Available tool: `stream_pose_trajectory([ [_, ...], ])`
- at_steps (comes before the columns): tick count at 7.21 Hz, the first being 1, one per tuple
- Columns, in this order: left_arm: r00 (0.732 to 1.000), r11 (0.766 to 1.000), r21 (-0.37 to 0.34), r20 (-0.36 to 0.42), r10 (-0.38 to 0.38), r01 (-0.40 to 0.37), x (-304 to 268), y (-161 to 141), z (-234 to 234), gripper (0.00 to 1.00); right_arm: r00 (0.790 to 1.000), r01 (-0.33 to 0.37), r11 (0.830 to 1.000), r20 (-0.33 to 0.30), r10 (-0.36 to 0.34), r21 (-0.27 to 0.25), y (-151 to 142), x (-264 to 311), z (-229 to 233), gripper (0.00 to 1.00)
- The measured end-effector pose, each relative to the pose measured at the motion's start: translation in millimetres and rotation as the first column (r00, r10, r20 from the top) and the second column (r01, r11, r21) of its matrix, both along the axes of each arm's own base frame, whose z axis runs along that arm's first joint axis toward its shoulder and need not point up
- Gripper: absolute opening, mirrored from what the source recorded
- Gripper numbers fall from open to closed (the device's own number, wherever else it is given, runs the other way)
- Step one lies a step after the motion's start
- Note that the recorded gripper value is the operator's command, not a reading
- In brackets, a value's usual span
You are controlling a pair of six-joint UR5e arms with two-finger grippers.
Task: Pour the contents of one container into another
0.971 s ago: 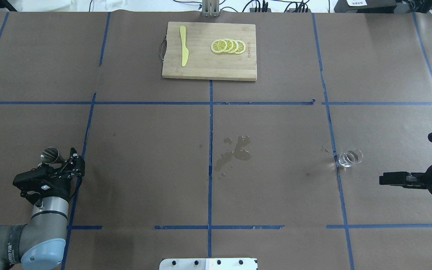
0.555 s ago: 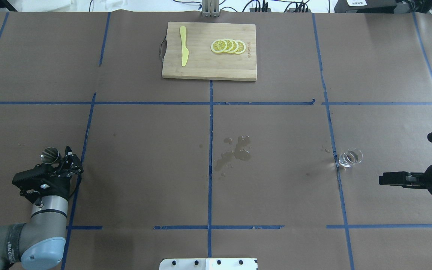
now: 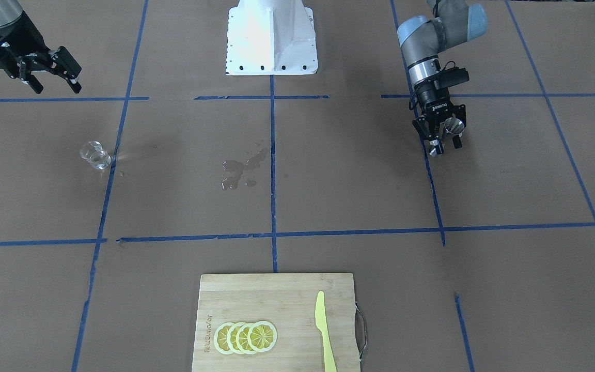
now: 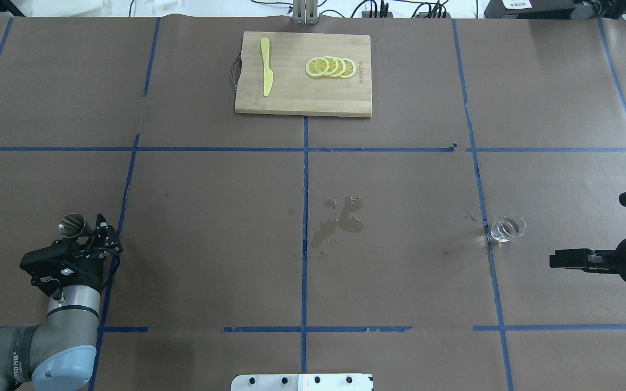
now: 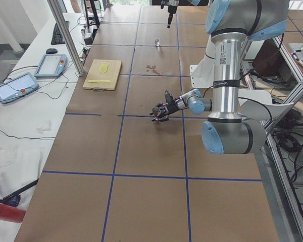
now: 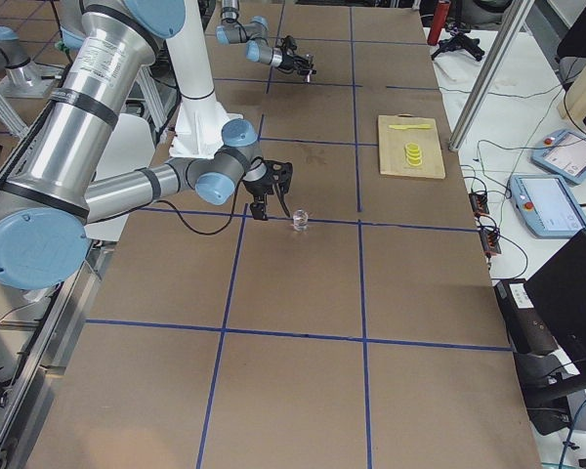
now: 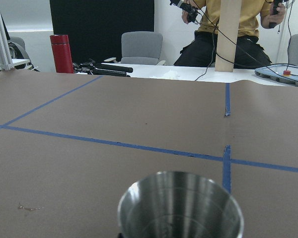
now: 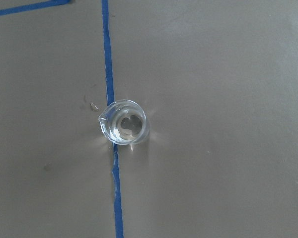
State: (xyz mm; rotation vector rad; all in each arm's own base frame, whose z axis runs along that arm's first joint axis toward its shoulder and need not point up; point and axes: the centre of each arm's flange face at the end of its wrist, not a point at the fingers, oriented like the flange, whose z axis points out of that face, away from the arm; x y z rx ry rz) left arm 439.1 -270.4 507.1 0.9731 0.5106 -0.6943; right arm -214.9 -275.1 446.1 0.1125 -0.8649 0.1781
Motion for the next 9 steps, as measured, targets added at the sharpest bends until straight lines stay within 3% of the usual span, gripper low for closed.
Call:
stream_pose_trajectory([
  [1,1.000,1.000,0.000,0.000,0.001,-0.001,1,0,0,0.07,1.000,0.000,1.000,-0.001,0.000,-0.001,0,0,1,1.00],
  [2,1.000,1.000,0.000,-0.003,0.001,-0.001,2,0,-1,0.00,1.000,-0.001,1.000,-0.002,0.001,-0.001,-1,0,1,1.00],
  [5,1.000,1.000,0.003,-0.028,-0.002,0.002,2,-1,-14,0.00,1.000,-0.002,1.000,-0.004,0.002,-0.003,0,1,2,1.00],
  [7,0.998,1.000,0.020,-0.067,0.016,-0.014,-8,-4,-55,0.00,1.000,-0.028,1.000,-0.014,0.028,0.007,-2,3,3,1.00],
  [9,0.995,0.998,0.048,-0.092,0.039,-0.035,-12,-12,-104,0.00,0.996,-0.075,0.996,-0.048,0.077,0.056,-3,-2,5,1.00],
])
